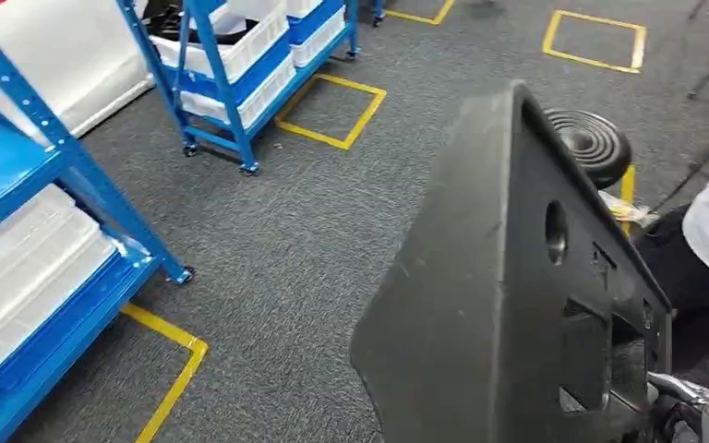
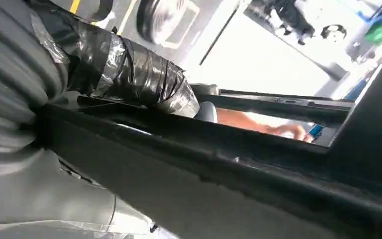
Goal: Take the parts from the cabinet and place them on the table.
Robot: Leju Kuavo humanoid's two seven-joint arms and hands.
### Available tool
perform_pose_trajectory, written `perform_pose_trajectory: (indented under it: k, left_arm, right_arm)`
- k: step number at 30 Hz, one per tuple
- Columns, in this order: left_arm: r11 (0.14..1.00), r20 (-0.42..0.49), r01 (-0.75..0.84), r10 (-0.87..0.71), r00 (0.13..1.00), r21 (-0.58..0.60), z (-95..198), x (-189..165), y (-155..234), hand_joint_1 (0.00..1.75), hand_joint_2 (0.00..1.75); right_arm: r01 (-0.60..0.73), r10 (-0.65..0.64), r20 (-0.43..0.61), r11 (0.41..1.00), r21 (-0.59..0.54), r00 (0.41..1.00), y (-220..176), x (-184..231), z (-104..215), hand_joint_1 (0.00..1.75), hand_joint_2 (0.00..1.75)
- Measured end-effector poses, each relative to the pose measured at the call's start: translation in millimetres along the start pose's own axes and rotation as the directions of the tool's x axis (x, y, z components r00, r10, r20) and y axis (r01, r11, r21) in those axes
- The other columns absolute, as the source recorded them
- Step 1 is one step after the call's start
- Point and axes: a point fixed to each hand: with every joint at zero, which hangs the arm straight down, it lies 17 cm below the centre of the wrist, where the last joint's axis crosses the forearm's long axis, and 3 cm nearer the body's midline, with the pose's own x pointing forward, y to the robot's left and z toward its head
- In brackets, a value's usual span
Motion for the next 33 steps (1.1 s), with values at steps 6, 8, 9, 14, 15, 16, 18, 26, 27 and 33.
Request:
perform_pose_trajectory:
  k: [6,8,9,14,15,16,18,26,27,33]
  left_arm:
    - [1.0,0.001,0.0,0.0,1.0,0.001,-0.5,0.6,0.7,0.0,1.75]
    - [1.0,0.005,0.001,-0.001,1.0,0.001,-1.2,2.3,1.0,0.0,1.75]
    - [1.0,0.005,0.001,-0.001,1.0,0.001,-0.9,1.8,0.9,0.0,1.75]
    - [1.0,0.002,0.002,-0.002,1.0,0.0,-0.1,0.3,0.4,0.0,1.75]
    - [1.0,0.003,0.002,-0.002,1.0,-0.001,-0.1,0.7,-0.3,0.0,1.75]
    - [1.0,0.003,0.004,-0.004,1.0,-0.001,-0.2,0.9,-0.2,0.0,1.75]
    - [1.0,0.0,0.005,-0.005,1.0,0.001,-0.3,0.1,0.4,0.0,1.75]
    - [1.0,-0.001,0.0,0.0,1.0,0.003,-0.3,0.1,0.7,0.0,1.75]
    - [1.0,-0.004,0.0,0.0,1.0,0.002,0.4,-1.4,0.3,0.0,1.75]
    - [1.0,-0.006,0.001,-0.001,1.0,0.004,0.6,-2.8,1.2,0.0,1.75]
  right_arm:
    - [-0.002,0.002,-0.003,1.0,0.005,1.0,0.9,-1.1,1.6,1.75,1.75]
    - [-0.001,0.001,-0.003,1.0,0.005,1.0,1.0,-1.1,1.5,1.75,1.75]
    - [-0.001,0.001,-0.003,1.0,0.005,1.0,1.3,-1.2,1.5,1.75,1.75]
    - [-0.001,0.001,-0.01,1.0,0.01,1.0,2.6,-3.1,3.3,1.75,1.75]
    - [-0.001,0.001,-0.01,1.0,0.01,1.0,2.5,-3.1,3.3,1.75,1.75]
    - [-0.001,0.001,-0.01,1.0,0.01,1.0,2.5,-3.1,3.2,1.75,1.75]
    - [-0.001,0.001,-0.01,1.0,0.011,1.0,2.9,-3.4,3.5,1.75,1.75]
    - [-0.002,0.002,-0.011,1.0,0.012,1.0,2.9,-3.4,3.9,1.75,1.75]
    - [-0.002,0.003,-0.012,1.0,0.013,1.0,2.8,-3.6,4.1,1.75,1.75]
    - [-0.002,0.002,-0.01,1.0,0.012,1.0,2.9,-3.4,3.7,1.75,1.75]
